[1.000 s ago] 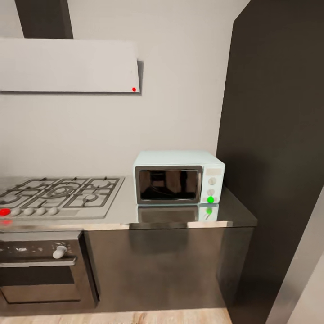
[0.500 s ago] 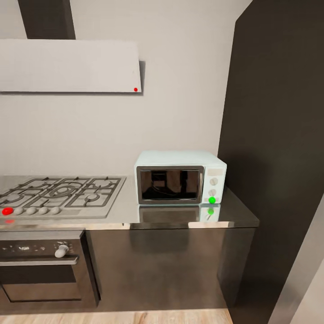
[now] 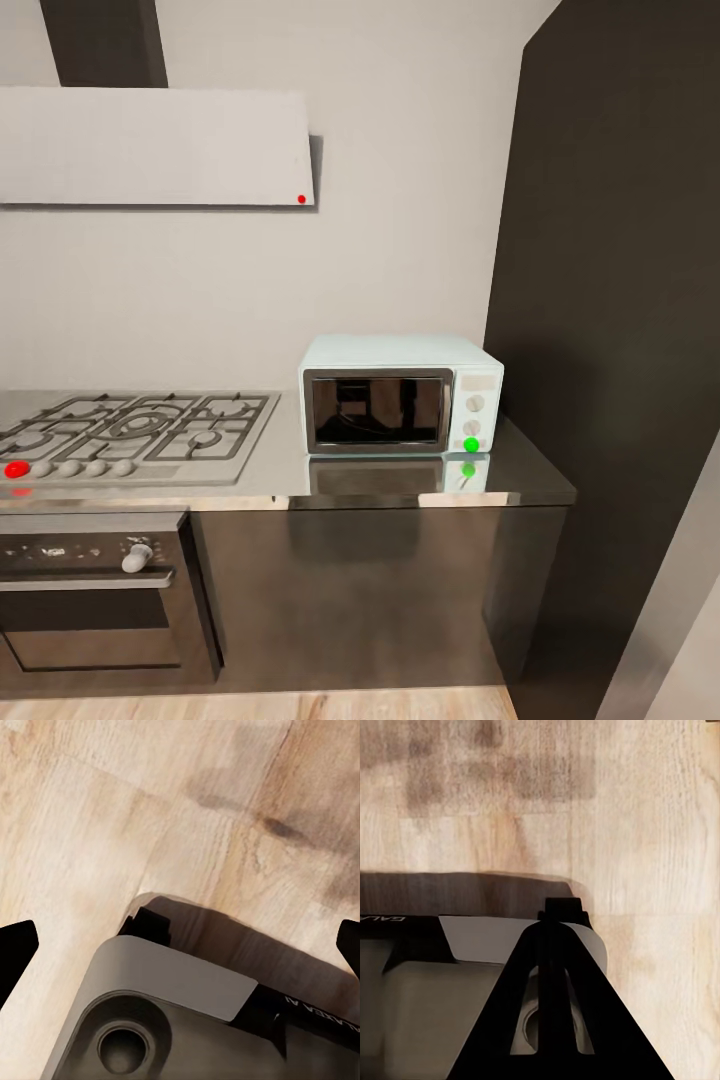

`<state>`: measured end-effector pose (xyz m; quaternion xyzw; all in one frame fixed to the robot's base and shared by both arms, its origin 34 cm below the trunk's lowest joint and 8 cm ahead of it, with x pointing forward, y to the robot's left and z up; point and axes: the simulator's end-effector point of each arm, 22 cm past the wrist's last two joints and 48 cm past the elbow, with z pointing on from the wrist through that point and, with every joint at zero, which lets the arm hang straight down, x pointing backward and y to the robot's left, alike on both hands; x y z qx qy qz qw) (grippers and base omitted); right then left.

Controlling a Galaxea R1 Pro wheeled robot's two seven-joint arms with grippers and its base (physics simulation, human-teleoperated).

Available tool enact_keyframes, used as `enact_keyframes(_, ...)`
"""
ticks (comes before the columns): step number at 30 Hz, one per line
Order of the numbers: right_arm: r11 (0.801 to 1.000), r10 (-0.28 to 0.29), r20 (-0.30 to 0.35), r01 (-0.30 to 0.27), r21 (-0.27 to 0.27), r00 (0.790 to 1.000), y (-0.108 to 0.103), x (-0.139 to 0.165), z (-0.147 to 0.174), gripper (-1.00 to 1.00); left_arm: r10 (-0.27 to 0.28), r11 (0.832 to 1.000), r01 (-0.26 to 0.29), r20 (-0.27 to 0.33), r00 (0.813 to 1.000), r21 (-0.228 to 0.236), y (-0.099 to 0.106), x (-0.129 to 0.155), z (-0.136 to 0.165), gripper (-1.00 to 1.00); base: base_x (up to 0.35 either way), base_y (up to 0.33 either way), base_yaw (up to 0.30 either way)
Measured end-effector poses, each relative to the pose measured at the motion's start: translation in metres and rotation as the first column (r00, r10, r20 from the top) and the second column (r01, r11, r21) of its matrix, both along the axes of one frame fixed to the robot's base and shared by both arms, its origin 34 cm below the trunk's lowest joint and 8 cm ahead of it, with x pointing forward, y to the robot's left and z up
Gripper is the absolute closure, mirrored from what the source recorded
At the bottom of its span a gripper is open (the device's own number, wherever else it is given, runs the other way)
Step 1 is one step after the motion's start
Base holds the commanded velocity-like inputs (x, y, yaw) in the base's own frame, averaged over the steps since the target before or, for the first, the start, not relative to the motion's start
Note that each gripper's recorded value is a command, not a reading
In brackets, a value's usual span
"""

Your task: In the kitchen, take the popcorn bag from the countertop, put it into the microwave, and heat it until the popcorn is cooked so the cooked popcorn ends up inside the bag.

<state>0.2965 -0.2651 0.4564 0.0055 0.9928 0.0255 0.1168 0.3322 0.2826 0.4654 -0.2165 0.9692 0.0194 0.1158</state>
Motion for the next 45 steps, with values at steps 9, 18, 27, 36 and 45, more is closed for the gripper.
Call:
enact_keyframes(9, 1.0, 0.0, 0.0, 0.0, 0.001, 1.0, 0.0001, 0.0, 0.0, 1.0, 0.0, 1.0, 0.0, 0.0, 1.0, 0.0, 0.0, 0.0001, 0.0, -1.0, 0.0, 0.0, 0.0)
enact_keyframes(18, 1.0, 0.0, 0.0, 0.0, 0.0, 1.0, 0.0, 0.0, 0.0, 1.0, 0.0, 1.0, 0.0, 0.0, 1.0, 0.0, 0.0, 0.0, 0.0, -1.0, 0.0, 0.0, 0.0)
enact_keyframes(27, 1.0, 0.0, 0.0, 0.0, 0.001, 1.0, 0.0001, 0.0, 0.0, 1.0, 0.0, 1.0, 0.0, 0.0, 1.0, 0.0, 0.0, 0.0, 0.0, -1.0, 0.0, 0.0, 0.0)
enact_keyframes(36, 1.0, 0.0, 0.0, 0.0, 0.001, 1.0, 0.0002, 0.0, 0.0, 1.0, 0.0, 1.0, 0.0, 0.0, 1.0, 0.0, 0.0, -0.0003, -0.0001, -1.0, 0.0, 0.0, 0.0)
enact_keyframes(45, 1.0, 0.0, 0.0, 0.0, 0.0, 1.0, 0.0, 0.0, 0.0, 1.0, 0.0, 1.0, 0.0, 0.0, 1.0, 0.0, 0.0, 0.0, 0.0, -1.0, 0.0, 0.0, 0.0)
